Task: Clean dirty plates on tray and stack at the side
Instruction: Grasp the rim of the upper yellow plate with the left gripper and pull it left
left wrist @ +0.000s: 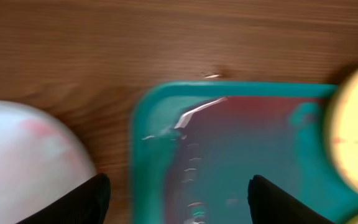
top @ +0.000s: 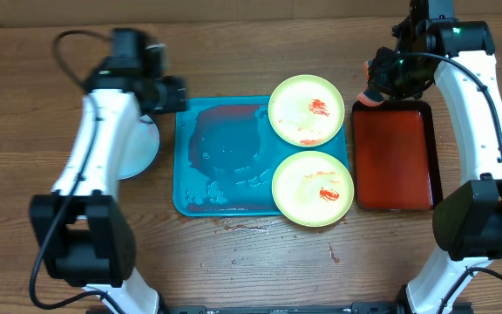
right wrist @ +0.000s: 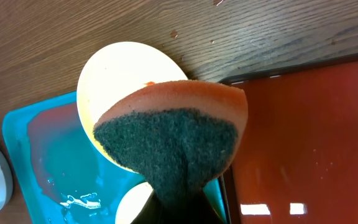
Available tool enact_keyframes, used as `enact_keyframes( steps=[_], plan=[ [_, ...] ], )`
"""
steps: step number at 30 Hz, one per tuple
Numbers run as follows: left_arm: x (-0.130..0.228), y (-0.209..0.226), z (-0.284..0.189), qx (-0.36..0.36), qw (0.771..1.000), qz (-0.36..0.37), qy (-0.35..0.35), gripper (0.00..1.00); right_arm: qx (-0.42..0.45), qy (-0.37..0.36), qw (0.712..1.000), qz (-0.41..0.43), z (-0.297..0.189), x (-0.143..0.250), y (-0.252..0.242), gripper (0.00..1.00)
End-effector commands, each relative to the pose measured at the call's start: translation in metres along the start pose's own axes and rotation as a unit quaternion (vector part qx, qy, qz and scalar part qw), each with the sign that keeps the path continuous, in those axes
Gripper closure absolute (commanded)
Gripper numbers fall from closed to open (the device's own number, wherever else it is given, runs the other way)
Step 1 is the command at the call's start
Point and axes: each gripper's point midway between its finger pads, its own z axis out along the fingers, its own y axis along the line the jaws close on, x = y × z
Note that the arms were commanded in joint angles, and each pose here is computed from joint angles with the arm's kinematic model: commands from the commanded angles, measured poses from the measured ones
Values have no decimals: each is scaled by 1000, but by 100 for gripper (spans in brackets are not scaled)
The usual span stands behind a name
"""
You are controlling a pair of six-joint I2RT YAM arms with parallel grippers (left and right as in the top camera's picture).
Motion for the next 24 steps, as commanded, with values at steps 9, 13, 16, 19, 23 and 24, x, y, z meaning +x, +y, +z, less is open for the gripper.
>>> enact_keyframes(
  steps=[9,13,16,19,23,24],
  plan=[
    [12,-178,74,117,993,17,16,27,-2,-11,1000,-3,-5,-5,1,96],
    [23,-214,107,123,989,39,69,28,-2,-10,1000,-4,-5,-4,2,96],
    [29,-218,121,117,988,41,89,36,-1,-9,1000,-4,-5,-4,2,96],
    [36,-215,132,109,988,38,101,48,0,-7,1000,-3,-5,-3,1,96],
    [43,-212,138,100,988,37,112,52,0,-7,1000,-3,-5,-3,1,96],
    [45,-210,139,96,988,37,114,53,0,-7,1000,-3,-5,-3,1,96]
  ],
)
